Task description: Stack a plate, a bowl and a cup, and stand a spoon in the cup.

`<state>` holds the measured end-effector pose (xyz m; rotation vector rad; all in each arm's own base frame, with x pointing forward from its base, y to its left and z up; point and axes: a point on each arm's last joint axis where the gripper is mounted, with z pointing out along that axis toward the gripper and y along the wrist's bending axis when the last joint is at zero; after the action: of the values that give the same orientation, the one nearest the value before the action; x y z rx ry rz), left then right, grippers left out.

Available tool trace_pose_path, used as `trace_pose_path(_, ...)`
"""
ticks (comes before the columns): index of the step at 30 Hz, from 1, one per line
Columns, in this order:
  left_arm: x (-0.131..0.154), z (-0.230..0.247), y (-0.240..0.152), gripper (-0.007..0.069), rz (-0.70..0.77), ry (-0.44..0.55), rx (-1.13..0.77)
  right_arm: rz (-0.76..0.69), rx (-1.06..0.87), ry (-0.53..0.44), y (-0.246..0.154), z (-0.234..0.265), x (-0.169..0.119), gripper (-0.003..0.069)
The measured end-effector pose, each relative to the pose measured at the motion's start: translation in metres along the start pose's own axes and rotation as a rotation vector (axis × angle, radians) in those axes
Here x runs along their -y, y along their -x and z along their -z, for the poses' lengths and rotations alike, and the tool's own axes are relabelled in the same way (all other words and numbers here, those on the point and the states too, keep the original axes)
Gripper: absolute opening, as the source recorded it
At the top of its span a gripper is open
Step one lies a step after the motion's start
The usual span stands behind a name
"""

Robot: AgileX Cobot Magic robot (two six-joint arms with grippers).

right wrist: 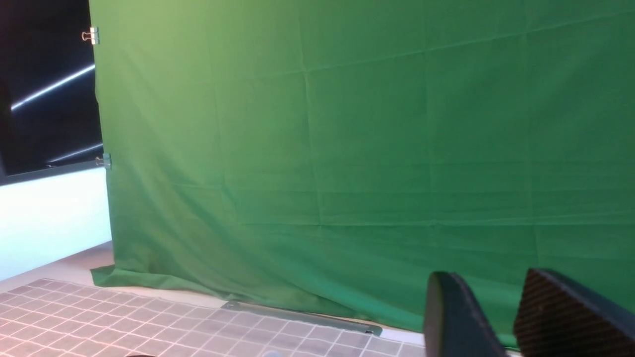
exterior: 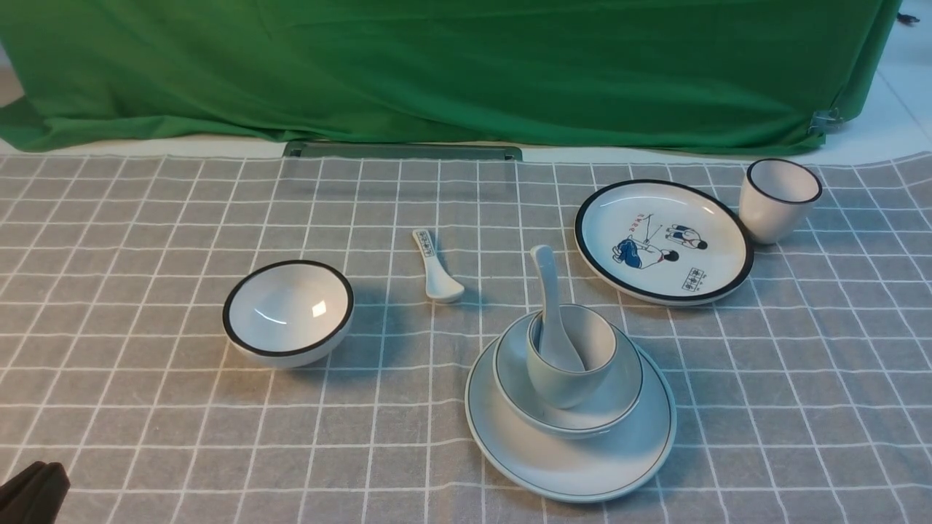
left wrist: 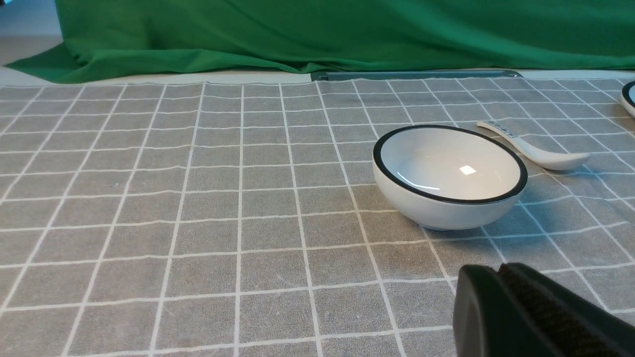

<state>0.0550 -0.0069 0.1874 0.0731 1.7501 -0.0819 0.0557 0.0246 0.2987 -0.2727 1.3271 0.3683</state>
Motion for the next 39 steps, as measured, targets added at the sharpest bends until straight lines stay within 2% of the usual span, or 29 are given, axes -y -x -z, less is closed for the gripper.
trace_pose_path(13, 0.000, 0.000, 0.000, 0.0012, -0.001, -0.003, 0.000, 0.013, -0.048, 0.011, -0.004, 0.000, -0.001, 0.0241)
trace_pose_path(23, 0.000, 0.000, 0.000, 0.0012, -0.006, -0.002, 0.000, 0.144, -0.111, 0.022, -0.017, 0.000, -0.001, 0.0241)
trace_pose_path(39, 0.000, 0.000, 0.000, 0.0012, -0.012, -0.001, 0.000, 0.017, -0.248, 0.011, -0.065, 0.004, 0.000, 0.0241)
